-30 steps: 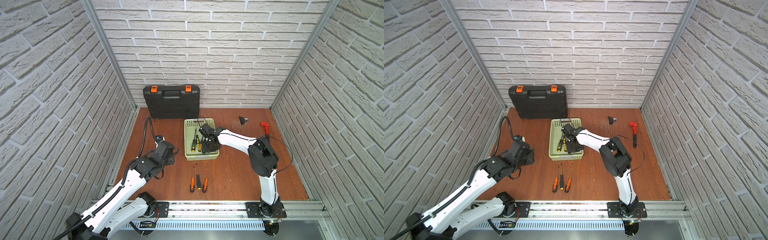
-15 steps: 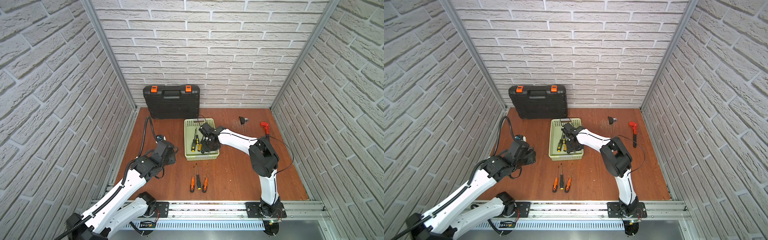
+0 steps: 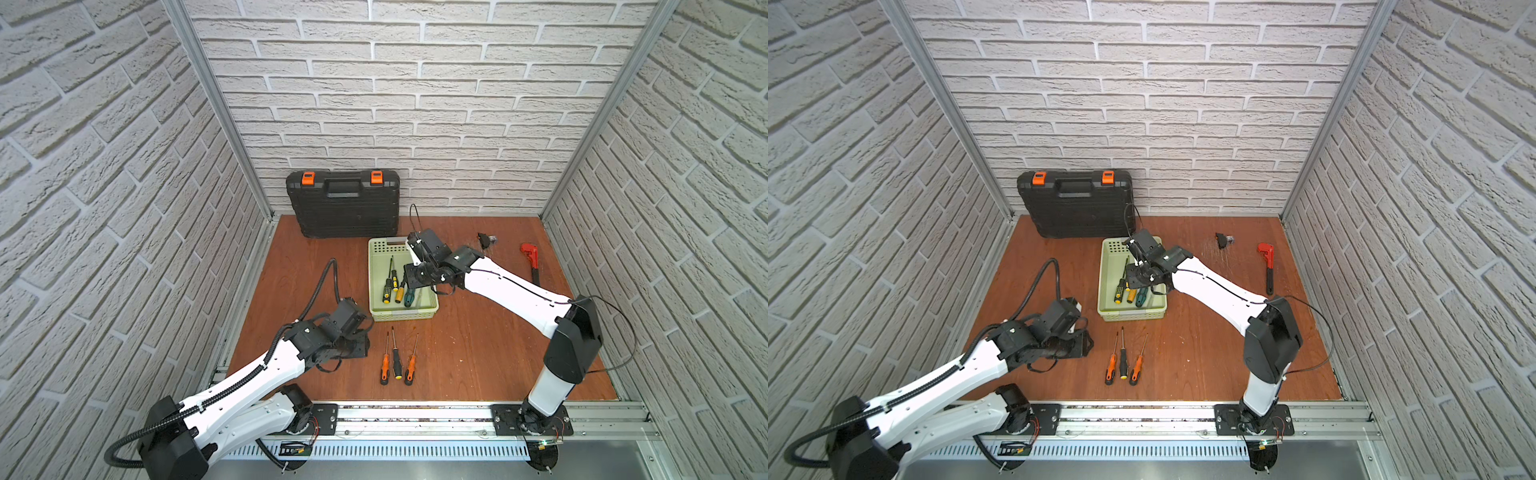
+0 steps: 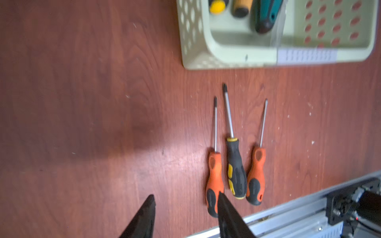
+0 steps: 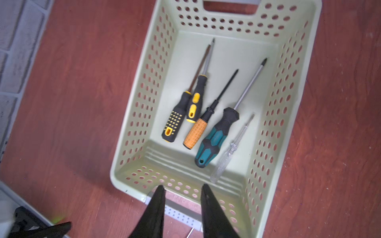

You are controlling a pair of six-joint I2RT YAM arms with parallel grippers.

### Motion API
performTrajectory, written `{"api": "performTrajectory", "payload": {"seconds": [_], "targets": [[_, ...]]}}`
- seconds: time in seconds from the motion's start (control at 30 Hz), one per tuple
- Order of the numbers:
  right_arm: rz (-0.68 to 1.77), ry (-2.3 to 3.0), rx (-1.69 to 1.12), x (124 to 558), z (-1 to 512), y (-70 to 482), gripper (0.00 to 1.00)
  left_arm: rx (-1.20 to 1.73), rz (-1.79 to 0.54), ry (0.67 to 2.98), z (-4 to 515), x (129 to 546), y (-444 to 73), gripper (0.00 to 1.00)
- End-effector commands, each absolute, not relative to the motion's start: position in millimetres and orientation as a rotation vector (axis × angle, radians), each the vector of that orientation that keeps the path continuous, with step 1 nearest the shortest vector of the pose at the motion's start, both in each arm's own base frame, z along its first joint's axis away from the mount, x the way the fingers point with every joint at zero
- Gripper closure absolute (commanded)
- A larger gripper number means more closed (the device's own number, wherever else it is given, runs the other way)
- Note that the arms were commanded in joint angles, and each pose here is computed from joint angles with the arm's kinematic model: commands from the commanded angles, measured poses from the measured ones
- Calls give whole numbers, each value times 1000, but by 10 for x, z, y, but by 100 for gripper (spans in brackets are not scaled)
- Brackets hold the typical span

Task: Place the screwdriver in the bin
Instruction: 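Lower the left gripper onto the orange-handled screwdriver and close it while the right gripper withdraws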

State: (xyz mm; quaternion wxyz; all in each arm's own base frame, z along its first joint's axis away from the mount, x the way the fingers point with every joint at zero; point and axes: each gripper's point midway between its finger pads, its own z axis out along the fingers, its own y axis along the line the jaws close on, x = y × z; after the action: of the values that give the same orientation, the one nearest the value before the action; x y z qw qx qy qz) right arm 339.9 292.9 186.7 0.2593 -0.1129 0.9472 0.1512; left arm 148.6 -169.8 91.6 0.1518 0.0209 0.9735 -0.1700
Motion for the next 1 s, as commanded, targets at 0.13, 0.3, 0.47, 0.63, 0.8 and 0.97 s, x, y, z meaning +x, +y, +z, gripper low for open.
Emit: {"api": "performTrajectory", "payload": {"seconds": [0.13,0.3,0.47,0.63,0.8,0.97], "targets": [[513,2523,-391,3043,1837,3050,67,78,-567,2804,751,1316,-2127,46],[593,2514,-357,2914,1782,3043,67,129,-506,2825,632,1333,-2281,46],[561,2503,-360,2876,1809,2945,67,132,-426,2865,494,1335,-2289,47],[551,2509,-366,2864,1785,2927,67,148,-381,2892,397,1331,-2299,49],[570,2508,-344,2846,1763,2921,67,164,-311,2933,303,1307,-2270,54],[566,2510,-344,2831,1753,2902,67,160,-221,2960,238,1299,-2202,62]]}}
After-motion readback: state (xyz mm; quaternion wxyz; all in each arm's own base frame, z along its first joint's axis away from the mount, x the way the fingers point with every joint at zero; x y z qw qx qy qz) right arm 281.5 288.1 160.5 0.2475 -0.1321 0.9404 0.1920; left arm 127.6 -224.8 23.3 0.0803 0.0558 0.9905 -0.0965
